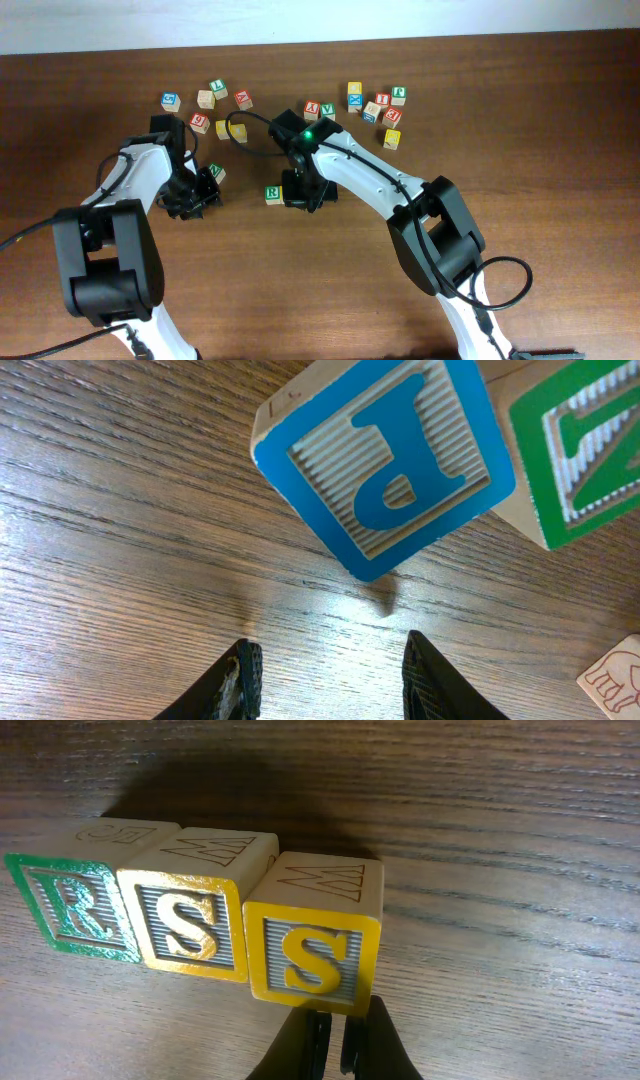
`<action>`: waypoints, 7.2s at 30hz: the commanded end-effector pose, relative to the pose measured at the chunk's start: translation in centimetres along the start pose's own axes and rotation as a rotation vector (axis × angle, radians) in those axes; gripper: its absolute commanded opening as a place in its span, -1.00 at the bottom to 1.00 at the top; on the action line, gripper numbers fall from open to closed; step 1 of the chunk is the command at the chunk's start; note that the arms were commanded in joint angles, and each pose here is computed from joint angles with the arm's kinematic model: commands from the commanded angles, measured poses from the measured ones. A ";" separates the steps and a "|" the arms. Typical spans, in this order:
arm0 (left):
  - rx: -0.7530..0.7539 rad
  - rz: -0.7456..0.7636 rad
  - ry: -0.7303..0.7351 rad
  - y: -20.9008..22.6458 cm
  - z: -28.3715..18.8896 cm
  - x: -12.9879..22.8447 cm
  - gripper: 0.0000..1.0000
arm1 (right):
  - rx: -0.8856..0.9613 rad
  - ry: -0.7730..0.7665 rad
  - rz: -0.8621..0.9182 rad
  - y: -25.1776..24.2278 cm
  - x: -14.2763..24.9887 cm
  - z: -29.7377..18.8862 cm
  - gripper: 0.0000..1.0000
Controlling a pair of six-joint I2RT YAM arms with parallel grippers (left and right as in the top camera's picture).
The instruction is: Spell out RSS
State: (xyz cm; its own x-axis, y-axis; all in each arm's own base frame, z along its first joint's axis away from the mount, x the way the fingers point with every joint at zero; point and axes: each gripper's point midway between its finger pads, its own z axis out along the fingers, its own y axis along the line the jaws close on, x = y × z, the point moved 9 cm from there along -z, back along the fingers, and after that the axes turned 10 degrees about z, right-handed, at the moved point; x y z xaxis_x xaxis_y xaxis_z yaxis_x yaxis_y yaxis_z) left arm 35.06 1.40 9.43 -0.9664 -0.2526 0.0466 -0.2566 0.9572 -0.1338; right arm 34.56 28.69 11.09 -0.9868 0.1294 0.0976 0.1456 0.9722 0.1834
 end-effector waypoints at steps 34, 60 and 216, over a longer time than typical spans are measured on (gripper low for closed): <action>0.078 0.185 -0.050 -7.2 1.5 0.4 -1.00 | 0.092 0.017 0.000 -2.8 -1.2 -0.5 -0.92; 0.202 0.210 0.037 -8.0 4.2 0.6 -1.00 | 0.026 0.035 0.061 -4.4 -2.9 -0.5 -0.92; -0.061 -0.085 0.036 1.0 3.3 -0.8 0.98 | -0.083 -0.015 -0.070 -0.2 0.1 -1.0 -0.92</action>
State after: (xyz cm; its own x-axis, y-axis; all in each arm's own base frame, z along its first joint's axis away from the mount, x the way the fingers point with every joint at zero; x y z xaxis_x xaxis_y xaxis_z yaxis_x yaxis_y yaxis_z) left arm 37.08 1.73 9.15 -0.9470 -0.3209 -0.0175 -0.3175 0.9426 -0.1037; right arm 34.28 27.88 10.83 -0.9924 0.0639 0.1051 0.0891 0.9626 0.2557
